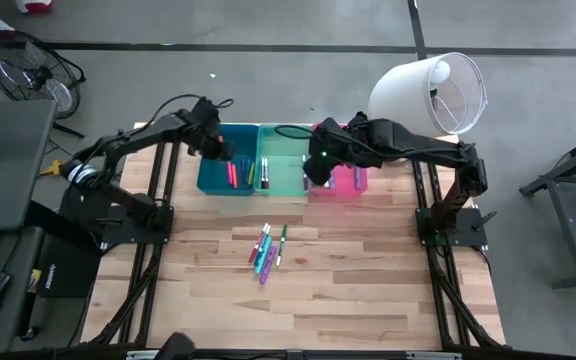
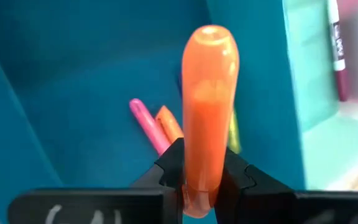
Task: Pick & Place Markers
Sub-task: Put the orange pen into the blue bin
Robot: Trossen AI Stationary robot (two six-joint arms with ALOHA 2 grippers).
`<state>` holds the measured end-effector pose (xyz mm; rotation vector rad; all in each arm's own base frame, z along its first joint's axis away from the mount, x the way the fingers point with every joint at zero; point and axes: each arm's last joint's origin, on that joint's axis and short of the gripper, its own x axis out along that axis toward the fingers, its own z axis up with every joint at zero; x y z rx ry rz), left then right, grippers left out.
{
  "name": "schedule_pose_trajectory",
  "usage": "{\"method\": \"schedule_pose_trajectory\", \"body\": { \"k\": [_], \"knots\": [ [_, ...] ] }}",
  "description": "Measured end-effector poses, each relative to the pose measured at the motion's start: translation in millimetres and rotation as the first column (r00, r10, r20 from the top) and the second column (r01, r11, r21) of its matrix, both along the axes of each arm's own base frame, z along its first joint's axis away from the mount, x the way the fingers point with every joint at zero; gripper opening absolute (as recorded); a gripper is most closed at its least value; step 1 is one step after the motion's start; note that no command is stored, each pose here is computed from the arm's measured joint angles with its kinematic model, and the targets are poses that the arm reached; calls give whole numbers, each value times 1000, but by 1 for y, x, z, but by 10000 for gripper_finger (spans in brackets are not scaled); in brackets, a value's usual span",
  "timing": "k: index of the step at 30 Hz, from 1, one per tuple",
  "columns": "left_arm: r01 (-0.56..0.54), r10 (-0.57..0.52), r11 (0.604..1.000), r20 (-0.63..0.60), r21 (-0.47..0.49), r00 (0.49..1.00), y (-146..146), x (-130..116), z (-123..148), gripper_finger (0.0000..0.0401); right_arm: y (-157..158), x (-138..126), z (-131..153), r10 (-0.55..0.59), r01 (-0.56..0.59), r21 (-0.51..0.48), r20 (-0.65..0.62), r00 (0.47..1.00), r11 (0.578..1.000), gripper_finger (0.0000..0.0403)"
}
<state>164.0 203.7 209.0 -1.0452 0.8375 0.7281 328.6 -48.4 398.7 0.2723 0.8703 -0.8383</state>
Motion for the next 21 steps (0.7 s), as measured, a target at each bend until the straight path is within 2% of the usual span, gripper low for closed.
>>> {"method": "schedule_pose_trajectory", "body": {
  "k": [4, 9, 13, 18, 21],
  "knots": [
    [-37, 37, 996, -4, -75, 999, 0, 0, 0, 43, -10, -5, -3, -9, 11, 56, -41, 999, 998, 217],
    [-94, 81, 984, -89, -149, 993, -7, -5, -3, 43, -21, -11, -4, -35, 40, 49, -94, 995, 998, 217],
    [-118, 96, 980, -143, -159, 985, -14, -2, -4, 43, -28, -14, -4, -1, 5, 29, -135, 991, 1000, 217],
    [-132, 102, 978, -180, -163, 978, -25, 17, -10, 43, -33, -15, -4, 43, -41, 15, -174, 984, 999, 217],
    [-134, 104, 978, -186, -158, 977, -29, 23, -11, 62, -33, -15, -5, 65, -64, 12, -188, 980, 998, 217]
  ]
}}
